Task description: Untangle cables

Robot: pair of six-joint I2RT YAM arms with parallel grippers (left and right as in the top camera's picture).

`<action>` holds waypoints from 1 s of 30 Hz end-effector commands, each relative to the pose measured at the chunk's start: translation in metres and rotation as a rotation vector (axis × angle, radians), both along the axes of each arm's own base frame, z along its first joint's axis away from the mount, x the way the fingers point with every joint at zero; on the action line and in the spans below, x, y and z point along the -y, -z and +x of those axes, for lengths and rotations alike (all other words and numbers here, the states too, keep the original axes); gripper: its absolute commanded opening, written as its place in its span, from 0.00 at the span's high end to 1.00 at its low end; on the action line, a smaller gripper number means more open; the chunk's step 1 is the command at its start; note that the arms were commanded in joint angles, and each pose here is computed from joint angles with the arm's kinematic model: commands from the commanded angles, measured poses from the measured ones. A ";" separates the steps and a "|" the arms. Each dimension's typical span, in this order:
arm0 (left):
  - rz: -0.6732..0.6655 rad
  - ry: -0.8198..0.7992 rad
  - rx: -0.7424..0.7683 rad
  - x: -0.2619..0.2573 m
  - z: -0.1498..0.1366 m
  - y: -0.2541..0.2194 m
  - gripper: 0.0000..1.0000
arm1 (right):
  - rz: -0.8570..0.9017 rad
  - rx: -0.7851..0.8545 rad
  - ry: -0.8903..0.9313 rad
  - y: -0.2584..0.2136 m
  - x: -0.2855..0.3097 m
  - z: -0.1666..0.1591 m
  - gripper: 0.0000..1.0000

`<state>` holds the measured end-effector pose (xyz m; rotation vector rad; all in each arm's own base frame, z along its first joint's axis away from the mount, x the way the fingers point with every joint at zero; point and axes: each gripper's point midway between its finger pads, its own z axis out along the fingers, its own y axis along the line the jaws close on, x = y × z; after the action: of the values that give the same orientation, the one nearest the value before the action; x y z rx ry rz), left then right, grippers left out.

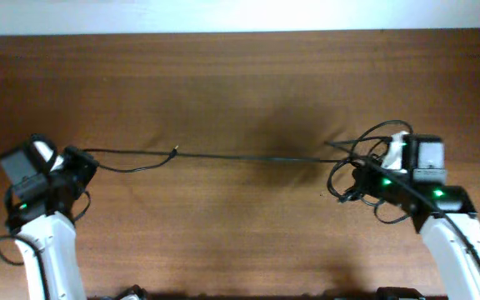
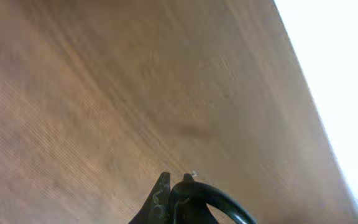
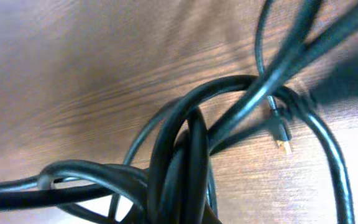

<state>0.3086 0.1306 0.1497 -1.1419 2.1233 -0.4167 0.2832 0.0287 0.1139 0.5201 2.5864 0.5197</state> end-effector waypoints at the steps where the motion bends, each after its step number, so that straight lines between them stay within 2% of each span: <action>1: 0.009 -0.358 0.039 -0.083 -0.033 -0.014 1.00 | -0.173 -0.091 0.266 0.022 0.082 -0.006 0.91; 2: -0.002 -0.373 0.036 -0.087 -0.038 -0.013 1.00 | -0.192 -0.123 0.229 0.034 0.084 -0.004 0.72; 5: -0.023 -0.411 0.040 -0.091 -0.041 -0.013 1.00 | -0.188 -0.181 0.215 0.051 0.084 -0.006 0.64; 6: -0.043 -0.432 0.045 -0.091 -0.042 -0.013 1.00 | -0.186 -0.188 0.214 0.055 0.084 -0.004 0.55; 8: -0.093 -0.377 0.075 -0.078 -0.033 -0.016 1.00 | -0.123 -0.182 0.182 0.055 0.072 -0.002 0.55; 10: -0.102 -0.076 0.172 -0.032 -0.001 -0.032 1.00 | 0.086 -0.103 -0.013 0.042 0.026 0.005 0.53; 11: -0.073 0.105 0.227 -0.001 0.016 -0.043 1.00 | 0.186 -0.058 -0.130 0.031 0.000 0.004 0.47; 12: -0.025 0.285 0.251 0.038 0.030 -0.047 0.99 | 0.212 -0.050 -0.188 0.028 -0.014 0.002 0.45; 14: 0.040 0.514 0.266 0.096 0.043 -0.047 0.99 | 0.211 -0.054 -0.227 0.028 -0.025 0.000 0.44; 15: 0.113 0.641 0.277 0.129 0.049 -0.047 0.97 | 0.211 -0.056 -0.236 0.028 -0.027 -0.001 0.44; 17: 0.299 0.604 0.153 0.139 0.057 -0.026 0.91 | 0.217 -0.075 -0.234 0.029 -0.028 -0.005 0.45; 19: 0.452 0.479 -0.001 0.123 0.062 0.002 0.96 | 0.221 -0.100 -0.239 0.031 -0.029 -0.011 0.44; 20: 0.450 0.432 -0.038 0.117 0.063 0.010 0.96 | 0.224 -0.105 -0.238 0.031 -0.030 -0.012 0.44; 21: 0.416 0.392 -0.075 0.113 0.063 0.023 0.85 | 0.232 -0.097 -0.257 0.030 -0.032 -0.012 0.44; 22: 0.325 0.343 -0.157 0.115 0.063 0.056 0.43 | 0.256 -0.049 -0.365 0.023 -0.046 -0.015 0.43; 23: 0.291 0.340 -0.184 0.118 0.063 0.068 0.09 | 0.255 -0.047 -0.385 0.023 -0.051 -0.016 0.43; 24: 0.266 0.345 -0.198 0.121 0.062 0.075 0.01 | 0.251 -0.044 -0.412 0.023 -0.056 -0.017 0.42; 26: 0.097 0.466 -0.200 0.156 0.059 0.089 0.01 | 0.235 -0.024 -0.470 0.022 -0.067 -0.017 0.41; 27: 0.004 0.602 -0.154 0.183 0.057 0.085 0.01 | 0.228 0.001 -0.497 0.020 -0.073 -0.014 0.41; 30: 0.027 0.858 0.008 0.215 0.063 0.066 0.01 | 0.217 0.086 -0.561 0.012 -0.088 -0.003 0.38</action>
<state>0.3704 -0.0430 0.0665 -0.4825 2.5597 -0.5254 0.2777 0.1034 0.0959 -0.0825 2.6354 0.9572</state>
